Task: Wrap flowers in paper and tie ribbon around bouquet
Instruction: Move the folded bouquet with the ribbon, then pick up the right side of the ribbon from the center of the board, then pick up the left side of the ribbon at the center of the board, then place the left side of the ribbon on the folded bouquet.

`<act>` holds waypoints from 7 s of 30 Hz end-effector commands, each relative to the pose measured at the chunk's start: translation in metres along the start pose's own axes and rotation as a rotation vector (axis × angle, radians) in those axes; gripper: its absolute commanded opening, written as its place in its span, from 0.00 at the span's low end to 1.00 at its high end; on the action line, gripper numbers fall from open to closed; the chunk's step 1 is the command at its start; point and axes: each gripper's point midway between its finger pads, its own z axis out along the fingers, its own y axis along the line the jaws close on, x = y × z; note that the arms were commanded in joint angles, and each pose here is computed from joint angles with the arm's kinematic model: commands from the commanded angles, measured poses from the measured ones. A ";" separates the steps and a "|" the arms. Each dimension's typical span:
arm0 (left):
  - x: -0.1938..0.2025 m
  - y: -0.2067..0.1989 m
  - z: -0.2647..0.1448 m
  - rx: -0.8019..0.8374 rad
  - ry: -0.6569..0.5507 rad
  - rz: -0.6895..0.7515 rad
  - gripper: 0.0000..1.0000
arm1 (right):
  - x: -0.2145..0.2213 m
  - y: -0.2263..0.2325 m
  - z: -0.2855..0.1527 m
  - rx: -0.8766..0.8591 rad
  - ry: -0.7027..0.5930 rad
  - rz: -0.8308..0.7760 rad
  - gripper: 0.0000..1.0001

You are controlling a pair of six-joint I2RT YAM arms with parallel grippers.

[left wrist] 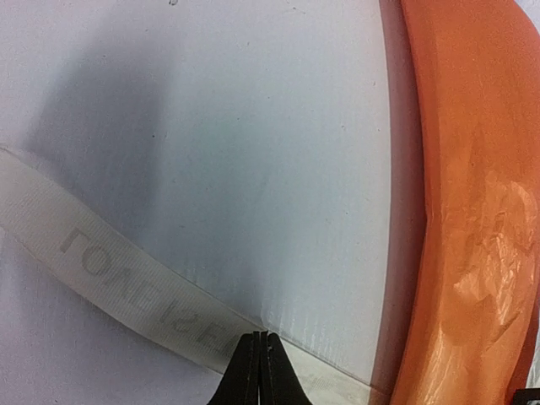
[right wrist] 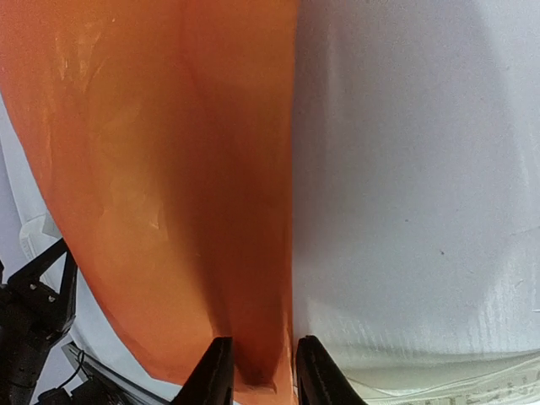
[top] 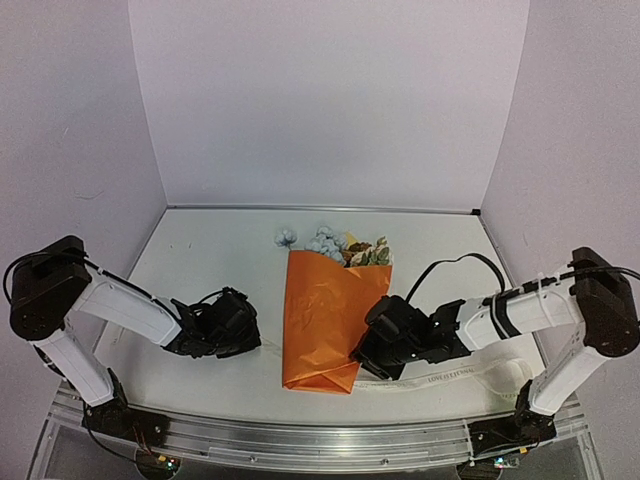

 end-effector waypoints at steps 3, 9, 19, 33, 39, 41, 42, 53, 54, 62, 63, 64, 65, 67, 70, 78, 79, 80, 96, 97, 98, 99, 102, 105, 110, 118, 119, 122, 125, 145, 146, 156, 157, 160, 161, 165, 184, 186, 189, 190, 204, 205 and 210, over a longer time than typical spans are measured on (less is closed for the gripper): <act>0.004 0.018 -0.003 -0.052 0.006 -0.008 0.03 | -0.014 -0.037 -0.028 0.051 -0.073 -0.074 0.56; 0.002 0.014 -0.006 -0.039 0.003 -0.003 0.03 | -0.040 -0.114 -0.073 0.255 -0.198 -0.169 0.57; -0.002 0.005 -0.013 -0.003 0.002 0.006 0.03 | -0.094 -0.224 -0.150 0.512 -0.453 -0.198 0.69; -0.003 0.004 -0.016 0.005 0.005 0.026 0.04 | -0.095 -0.279 -0.134 0.514 -0.387 0.124 0.68; -0.003 0.003 -0.016 0.005 0.005 0.031 0.04 | -0.094 -0.283 -0.123 0.510 -0.351 0.202 0.67; -0.003 0.003 -0.016 0.003 0.005 0.035 0.04 | -0.097 -0.281 -0.122 0.499 -0.361 0.205 0.67; -0.003 0.003 -0.016 0.003 0.005 0.037 0.04 | -0.099 -0.280 -0.122 0.498 -0.364 0.204 0.67; -0.004 0.008 -0.012 -0.014 0.011 0.029 0.04 | -0.109 -0.274 -0.110 0.499 -0.307 0.255 0.41; -0.004 0.009 -0.012 -0.017 0.012 0.027 0.04 | -0.112 -0.271 -0.109 0.489 -0.303 0.263 0.33; -0.010 0.032 0.000 -0.064 0.028 -0.020 0.04 | -0.148 -0.224 -0.106 0.417 -0.251 0.256 0.00; -0.012 0.037 0.003 -0.073 0.031 -0.026 0.04 | -0.153 -0.217 -0.105 0.405 -0.244 0.257 0.00; -0.013 0.040 0.005 -0.081 0.035 -0.033 0.04 | -0.156 -0.213 -0.105 0.399 -0.239 0.260 0.00; -0.013 0.043 0.007 -0.085 0.041 -0.042 0.04 | -0.163 -0.205 -0.106 0.384 -0.242 0.264 0.00; -0.015 0.047 0.010 -0.090 0.045 -0.056 0.04 | -0.172 -0.196 -0.105 0.371 -0.241 0.272 0.00; -0.020 0.051 0.011 -0.099 0.044 -0.072 0.04 | -0.182 -0.188 -0.105 0.359 -0.244 0.290 0.00; -0.042 0.057 -0.015 -0.121 0.008 -0.140 0.12 | -0.194 -0.162 -0.103 0.277 -0.206 0.316 0.00; -0.045 0.059 -0.021 -0.128 -0.006 -0.156 0.16 | -0.194 -0.159 -0.103 0.264 -0.198 0.320 0.00; -0.048 0.061 -0.029 -0.136 -0.019 -0.175 0.21 | -0.193 -0.156 -0.103 0.252 -0.191 0.321 0.00; -0.110 0.090 -0.038 -0.333 -0.183 -0.481 0.59 | -0.184 -0.127 -0.115 0.115 -0.144 0.273 0.00; -0.115 0.086 -0.034 -0.326 -0.188 -0.490 0.59 | -0.185 -0.125 -0.116 0.109 -0.143 0.274 0.00; -0.116 0.083 -0.028 -0.326 -0.182 -0.497 0.59 | -0.185 -0.125 -0.116 0.108 -0.143 0.272 0.00; -0.117 0.081 -0.022 -0.326 -0.172 -0.507 0.59 | -0.185 -0.124 -0.116 0.107 -0.143 0.271 0.00; -0.112 0.079 -0.002 -0.343 -0.132 -0.555 0.57 | -0.185 -0.122 -0.116 0.102 -0.138 0.269 0.00; -0.102 0.087 0.006 -0.375 -0.121 -0.622 0.54 | -0.185 -0.119 -0.116 0.093 -0.128 0.272 0.00; -0.098 0.100 0.014 -0.432 -0.136 -0.654 0.46 | -0.185 -0.115 -0.119 0.089 -0.123 0.267 0.00; -0.110 0.111 0.017 -0.428 -0.184 -0.652 0.00 | -0.189 -0.117 -0.129 0.147 -0.126 0.230 0.00; -0.114 0.112 0.015 -0.424 -0.199 -0.639 0.00 | -0.190 -0.117 -0.130 0.160 -0.125 0.220 0.00; -0.126 0.115 0.008 -0.420 -0.244 -0.608 0.00 | -0.199 -0.119 -0.133 0.188 -0.127 0.215 0.00; -0.135 0.116 -0.002 -0.406 -0.285 -0.584 0.00 | -0.209 -0.121 -0.133 0.195 -0.129 0.248 0.00; -0.212 0.135 -0.031 -0.180 -0.350 -0.536 0.00 | -0.241 -0.105 -0.113 0.186 -0.070 0.242 0.00; -0.214 0.131 -0.030 -0.152 -0.348 -0.535 0.00 | -0.242 -0.105 -0.112 0.186 -0.065 0.238 0.00; -0.229 0.082 -0.028 0.059 -0.298 -0.450 0.00 | -0.246 -0.070 -0.128 0.205 -0.091 0.082 0.00; -0.233 0.074 -0.031 0.075 -0.302 -0.423 0.00 | -0.243 -0.069 -0.128 0.207 -0.083 0.076 0.00; -0.249 0.030 -0.042 0.169 -0.337 -0.292 0.00 | -0.235 -0.076 -0.126 0.221 -0.067 0.098 0.00; -0.247 0.009 -0.043 0.203 -0.327 -0.230 0.00 | -0.232 -0.080 -0.125 0.228 -0.068 0.101 0.00; -0.237 -0.073 -0.052 0.335 -0.347 0.010 0.00 | -0.231 -0.082 -0.126 0.236 -0.066 0.082 0.00; 0.060 -0.291 -0.027 0.698 0.073 1.292 0.00 | -0.242 -0.066 -0.085 0.195 0.088 0.223 0.00; 0.073 -0.286 -0.012 0.682 0.124 1.326 0.00 | -0.245 -0.063 -0.081 0.191 0.098 0.235 0.00; 0.077 -0.285 -0.003 0.671 0.141 1.338 0.02 | -0.247 -0.060 -0.075 0.186 0.112 0.243 0.04; 0.076 -0.286 -0.001 0.669 0.133 1.338 0.07 | -0.247 -0.059 -0.075 0.183 0.112 0.237 0.08; -0.039 -0.281 -0.056 0.716 -0.036 0.913 0.53 | -0.205 -0.021 -0.120 0.209 0.153 -0.226 0.63; -0.050 -0.271 -0.057 0.693 -0.042 0.855 0.54 | -0.201 -0.013 -0.119 0.206 0.158 -0.288 0.64; -0.105 -0.199 -0.047 0.478 -0.071 0.542 0.57 | -0.178 0.033 -0.099 0.176 0.194 -0.590 0.67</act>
